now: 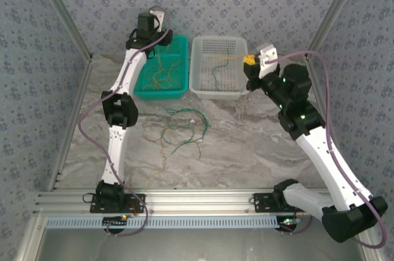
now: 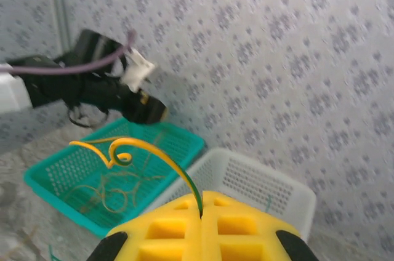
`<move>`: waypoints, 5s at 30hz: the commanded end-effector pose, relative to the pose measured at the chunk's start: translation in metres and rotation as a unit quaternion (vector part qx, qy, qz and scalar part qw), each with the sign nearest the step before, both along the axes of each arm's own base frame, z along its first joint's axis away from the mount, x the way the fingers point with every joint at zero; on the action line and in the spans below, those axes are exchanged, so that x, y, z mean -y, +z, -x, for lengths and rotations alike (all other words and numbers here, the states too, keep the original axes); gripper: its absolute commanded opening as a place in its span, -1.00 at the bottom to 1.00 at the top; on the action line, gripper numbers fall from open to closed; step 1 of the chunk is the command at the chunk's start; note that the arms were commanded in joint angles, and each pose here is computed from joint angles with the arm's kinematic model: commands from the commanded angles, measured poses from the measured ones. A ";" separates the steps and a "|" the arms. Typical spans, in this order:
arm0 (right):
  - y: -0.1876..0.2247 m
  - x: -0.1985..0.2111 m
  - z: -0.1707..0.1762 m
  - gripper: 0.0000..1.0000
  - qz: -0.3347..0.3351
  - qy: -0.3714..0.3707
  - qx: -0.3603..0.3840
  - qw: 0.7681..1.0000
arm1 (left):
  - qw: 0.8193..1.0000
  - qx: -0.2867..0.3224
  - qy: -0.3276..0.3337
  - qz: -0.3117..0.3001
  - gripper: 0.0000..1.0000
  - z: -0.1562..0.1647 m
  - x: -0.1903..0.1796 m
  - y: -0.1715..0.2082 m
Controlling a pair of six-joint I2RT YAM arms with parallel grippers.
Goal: Untangle the cables
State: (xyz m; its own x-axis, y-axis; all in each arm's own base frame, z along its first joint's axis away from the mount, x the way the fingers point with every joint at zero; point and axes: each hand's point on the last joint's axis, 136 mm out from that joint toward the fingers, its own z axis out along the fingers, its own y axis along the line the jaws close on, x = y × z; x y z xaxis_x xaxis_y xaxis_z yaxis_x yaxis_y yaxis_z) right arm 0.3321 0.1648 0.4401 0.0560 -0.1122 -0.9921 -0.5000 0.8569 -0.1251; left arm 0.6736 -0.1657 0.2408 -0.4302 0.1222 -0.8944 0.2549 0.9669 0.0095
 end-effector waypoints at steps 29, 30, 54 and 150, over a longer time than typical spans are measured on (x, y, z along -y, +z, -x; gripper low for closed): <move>0.088 -0.187 -0.094 -1.00 -0.072 0.159 0.083 0.981 | 0.910 0.330 -0.239 0.078 0.98 0.369 0.050 0.088; 0.080 -0.196 -0.106 -1.00 -0.067 0.160 0.082 0.981 | 0.916 0.330 -0.214 0.075 0.98 0.373 0.040 0.082; -0.151 -0.284 -0.257 0.41 0.047 0.089 0.003 0.995 | 0.973 0.219 -0.004 0.067 0.99 0.405 -0.064 0.009; -0.150 -0.056 0.019 -1.00 -0.061 0.087 -0.239 0.965 | 0.925 0.231 -0.241 0.180 0.81 0.411 0.020 0.051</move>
